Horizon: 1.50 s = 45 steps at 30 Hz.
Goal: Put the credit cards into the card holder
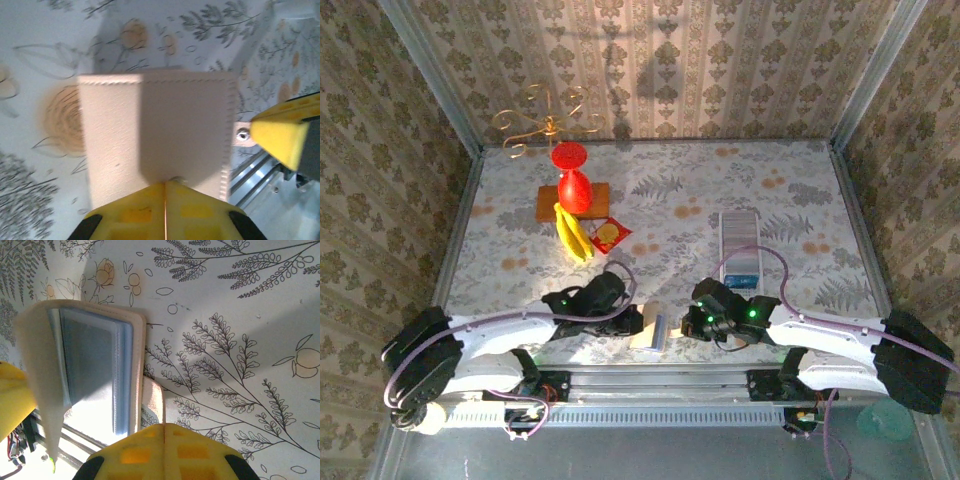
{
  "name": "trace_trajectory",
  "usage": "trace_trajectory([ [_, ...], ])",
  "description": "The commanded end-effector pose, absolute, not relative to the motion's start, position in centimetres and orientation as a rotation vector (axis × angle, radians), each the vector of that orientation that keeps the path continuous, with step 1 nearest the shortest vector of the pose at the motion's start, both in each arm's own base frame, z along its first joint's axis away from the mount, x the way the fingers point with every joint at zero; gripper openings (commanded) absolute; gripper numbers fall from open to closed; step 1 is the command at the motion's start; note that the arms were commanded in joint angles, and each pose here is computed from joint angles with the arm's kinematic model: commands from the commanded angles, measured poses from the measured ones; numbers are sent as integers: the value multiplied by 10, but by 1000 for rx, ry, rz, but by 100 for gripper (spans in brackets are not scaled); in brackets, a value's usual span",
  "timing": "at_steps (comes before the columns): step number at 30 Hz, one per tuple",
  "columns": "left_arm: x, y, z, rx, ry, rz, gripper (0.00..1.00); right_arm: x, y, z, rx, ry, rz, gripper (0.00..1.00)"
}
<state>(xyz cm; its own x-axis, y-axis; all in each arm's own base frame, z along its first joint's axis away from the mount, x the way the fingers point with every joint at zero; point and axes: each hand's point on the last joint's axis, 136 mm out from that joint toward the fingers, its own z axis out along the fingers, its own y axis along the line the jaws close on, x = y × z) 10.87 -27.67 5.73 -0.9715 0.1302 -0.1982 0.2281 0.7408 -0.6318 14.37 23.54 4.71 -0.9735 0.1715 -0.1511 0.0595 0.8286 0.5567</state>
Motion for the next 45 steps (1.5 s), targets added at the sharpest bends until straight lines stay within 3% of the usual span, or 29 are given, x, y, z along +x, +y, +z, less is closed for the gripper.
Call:
trace_trajectory([
  [1,105,-253,41,223,2846,-934,6,148,235,50,199,2792,835,0],
  [35,113,-283,64,324,2791,-1044,8,161,275,67,101,2799,907,0],
  [45,103,-274,29,326,2912,-960,4,162,277,71,96,2785,920,0],
])
